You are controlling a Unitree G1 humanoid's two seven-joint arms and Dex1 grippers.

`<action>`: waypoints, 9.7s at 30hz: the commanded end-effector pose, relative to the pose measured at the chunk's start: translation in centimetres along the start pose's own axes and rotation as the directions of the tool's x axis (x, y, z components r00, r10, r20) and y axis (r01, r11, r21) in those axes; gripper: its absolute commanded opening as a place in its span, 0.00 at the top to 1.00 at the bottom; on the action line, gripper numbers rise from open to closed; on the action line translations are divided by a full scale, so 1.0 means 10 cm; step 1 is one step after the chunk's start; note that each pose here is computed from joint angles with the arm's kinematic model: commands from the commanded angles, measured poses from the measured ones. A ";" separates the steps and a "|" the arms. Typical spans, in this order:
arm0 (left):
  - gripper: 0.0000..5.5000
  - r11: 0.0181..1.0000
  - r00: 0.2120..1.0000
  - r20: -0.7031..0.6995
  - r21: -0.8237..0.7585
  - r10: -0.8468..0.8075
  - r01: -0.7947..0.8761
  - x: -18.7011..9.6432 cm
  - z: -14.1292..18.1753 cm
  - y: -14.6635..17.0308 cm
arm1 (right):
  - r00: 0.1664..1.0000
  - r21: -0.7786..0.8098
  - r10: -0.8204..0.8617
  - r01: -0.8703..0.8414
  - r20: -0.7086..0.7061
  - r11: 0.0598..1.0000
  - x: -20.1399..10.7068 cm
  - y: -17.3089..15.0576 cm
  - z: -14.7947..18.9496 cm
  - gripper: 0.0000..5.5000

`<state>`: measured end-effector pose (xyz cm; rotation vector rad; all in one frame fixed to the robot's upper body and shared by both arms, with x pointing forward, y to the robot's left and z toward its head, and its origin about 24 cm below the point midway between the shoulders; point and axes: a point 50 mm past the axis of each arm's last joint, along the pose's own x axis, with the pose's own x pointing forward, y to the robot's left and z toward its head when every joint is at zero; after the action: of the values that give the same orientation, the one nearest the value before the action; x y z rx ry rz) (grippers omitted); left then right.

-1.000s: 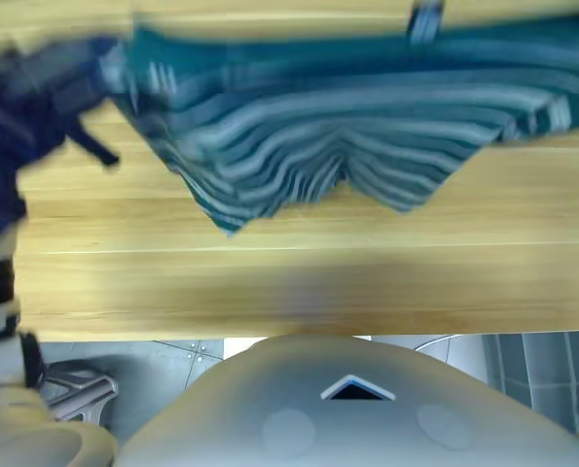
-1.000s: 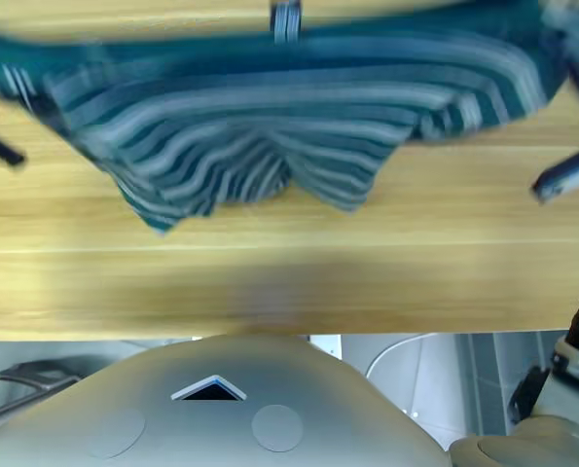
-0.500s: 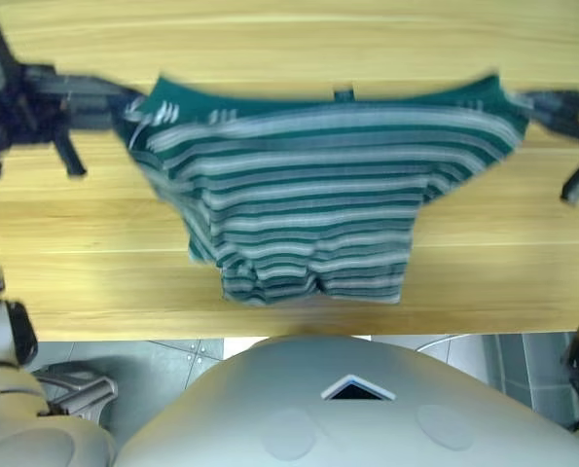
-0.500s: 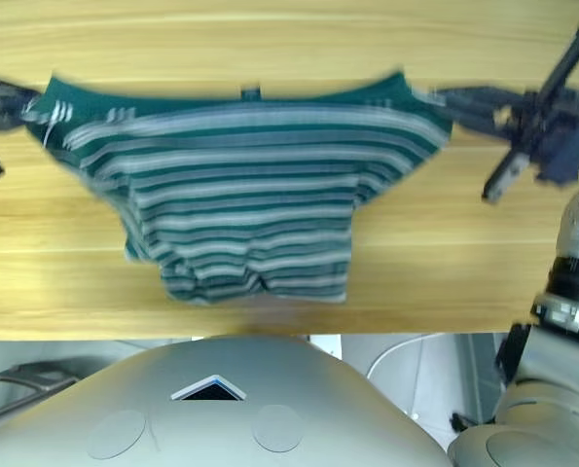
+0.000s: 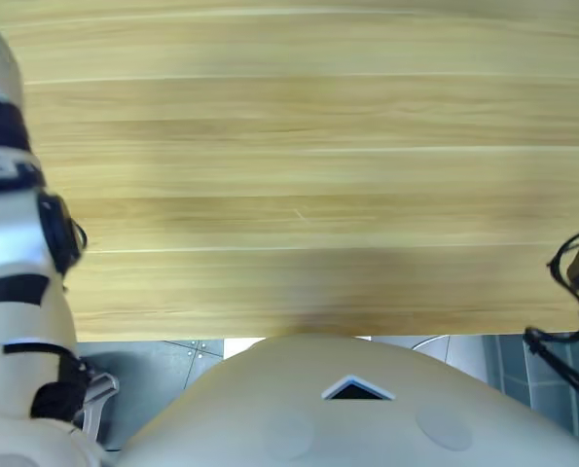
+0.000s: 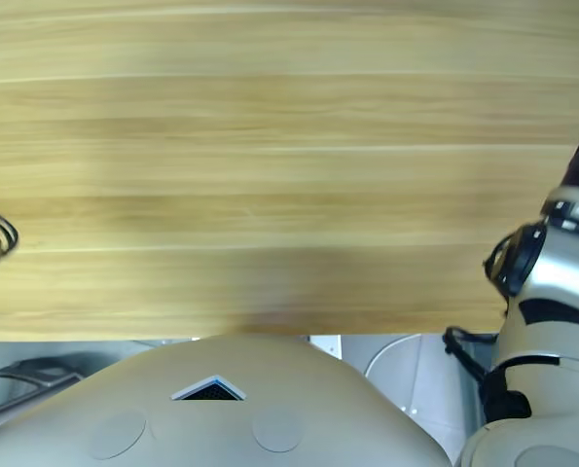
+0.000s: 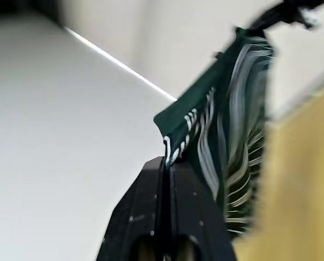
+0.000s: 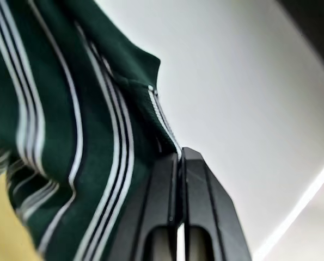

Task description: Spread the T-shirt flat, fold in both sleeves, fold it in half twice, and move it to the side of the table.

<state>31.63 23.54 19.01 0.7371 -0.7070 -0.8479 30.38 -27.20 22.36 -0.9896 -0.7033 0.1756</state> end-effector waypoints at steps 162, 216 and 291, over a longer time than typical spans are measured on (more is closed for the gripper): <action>1.00 0.547 0.388 -0.717 0.011 -0.579 0.837 0.49 -0.88 -1.12 | 0.319 0.212 0.921 -0.938 0.222 0.274 -1.30 2.22 0.83 1.00; 1.00 0.429 0.266 -0.773 -0.008 -0.575 0.903 0.29 -1.00 -1.48 | 0.729 0.279 0.642 -0.684 0.237 0.674 -0.37 1.59 0.75 1.00; 1.00 0.829 0.897 -0.426 0.540 0.121 0.145 0.55 -0.69 -0.49 | 0.445 0.552 0.888 -0.772 0.118 0.314 -1.60 1.80 0.01 1.00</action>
<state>38.50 18.02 13.51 1.4657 -0.5188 -0.4183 22.34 -22.97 0.84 -0.6862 0.0987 1.1343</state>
